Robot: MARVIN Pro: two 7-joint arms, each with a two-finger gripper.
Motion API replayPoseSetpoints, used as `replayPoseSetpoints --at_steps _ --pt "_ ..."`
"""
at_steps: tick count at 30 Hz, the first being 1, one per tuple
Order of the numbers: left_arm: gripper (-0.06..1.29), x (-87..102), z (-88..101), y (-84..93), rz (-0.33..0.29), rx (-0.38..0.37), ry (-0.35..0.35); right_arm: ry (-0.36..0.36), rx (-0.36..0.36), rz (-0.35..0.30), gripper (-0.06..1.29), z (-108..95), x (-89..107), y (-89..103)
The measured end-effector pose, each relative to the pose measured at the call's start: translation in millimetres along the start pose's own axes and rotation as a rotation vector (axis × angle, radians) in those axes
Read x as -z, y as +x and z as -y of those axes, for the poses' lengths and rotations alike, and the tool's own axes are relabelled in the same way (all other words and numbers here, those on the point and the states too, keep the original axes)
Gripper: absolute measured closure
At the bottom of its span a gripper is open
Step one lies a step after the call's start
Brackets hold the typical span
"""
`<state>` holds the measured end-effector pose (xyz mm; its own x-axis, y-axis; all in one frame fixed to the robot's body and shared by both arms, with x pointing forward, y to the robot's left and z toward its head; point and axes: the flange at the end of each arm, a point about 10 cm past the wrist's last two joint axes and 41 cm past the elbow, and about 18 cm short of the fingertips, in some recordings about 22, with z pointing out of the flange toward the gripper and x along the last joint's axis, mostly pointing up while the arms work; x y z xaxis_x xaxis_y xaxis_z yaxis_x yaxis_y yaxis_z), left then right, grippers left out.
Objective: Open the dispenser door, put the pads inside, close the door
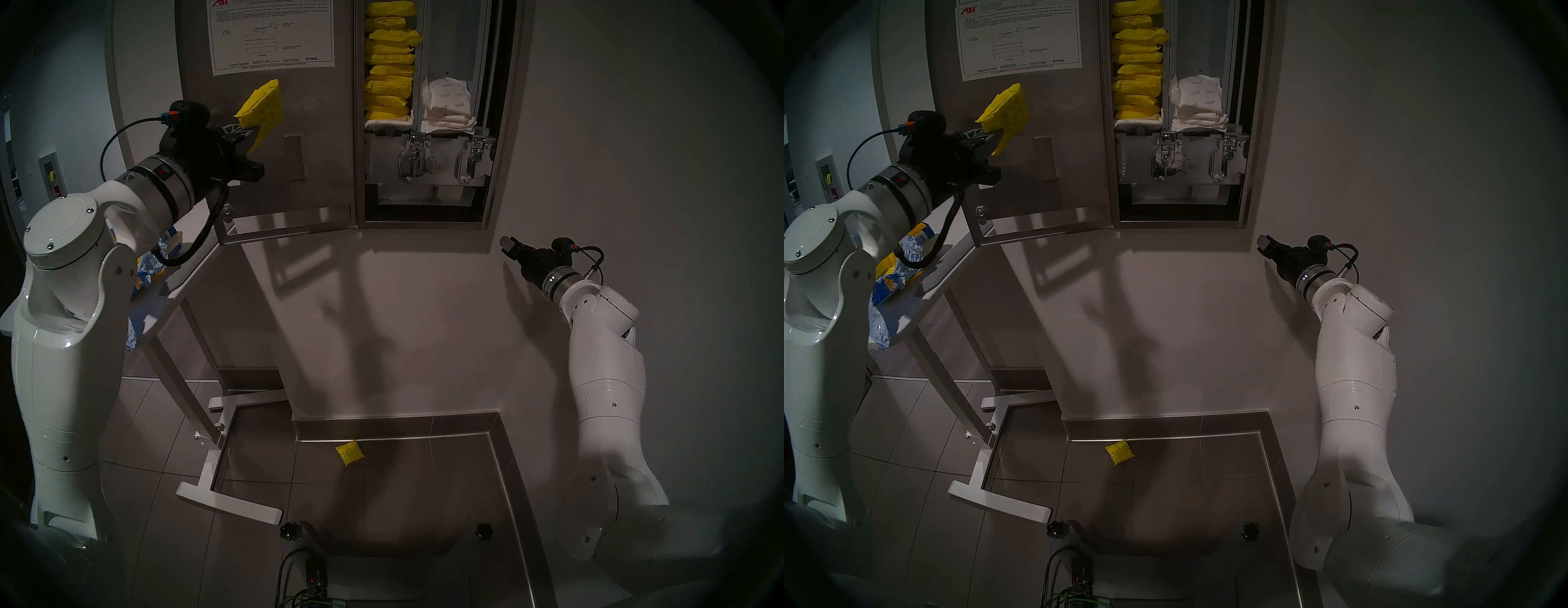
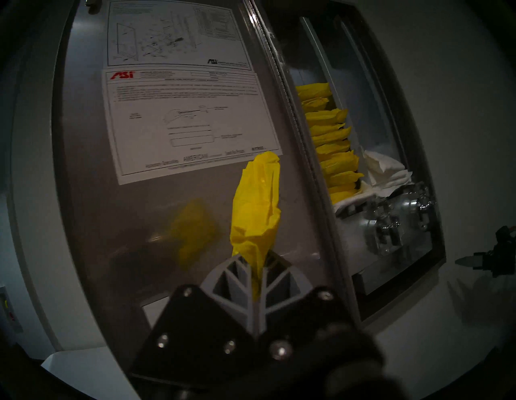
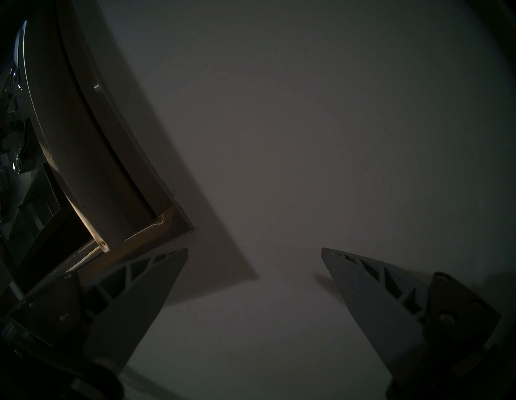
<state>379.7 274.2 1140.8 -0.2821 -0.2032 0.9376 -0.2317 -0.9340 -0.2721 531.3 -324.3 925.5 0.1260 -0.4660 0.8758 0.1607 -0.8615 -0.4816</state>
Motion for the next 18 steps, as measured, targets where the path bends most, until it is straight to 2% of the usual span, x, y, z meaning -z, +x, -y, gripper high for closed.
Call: replayPoseSetpoints --at_steps 14,18 --pt "1.25 -41.9 -26.2 -21.2 -0.009 0.167 -0.028 0.000 0.000 -0.001 -0.01 0 0.0 0.2" --pt "1.25 -47.3 -29.2 -20.9 -0.017 0.191 -0.029 0.000 0.000 -0.001 -0.01 0 0.0 0.2"
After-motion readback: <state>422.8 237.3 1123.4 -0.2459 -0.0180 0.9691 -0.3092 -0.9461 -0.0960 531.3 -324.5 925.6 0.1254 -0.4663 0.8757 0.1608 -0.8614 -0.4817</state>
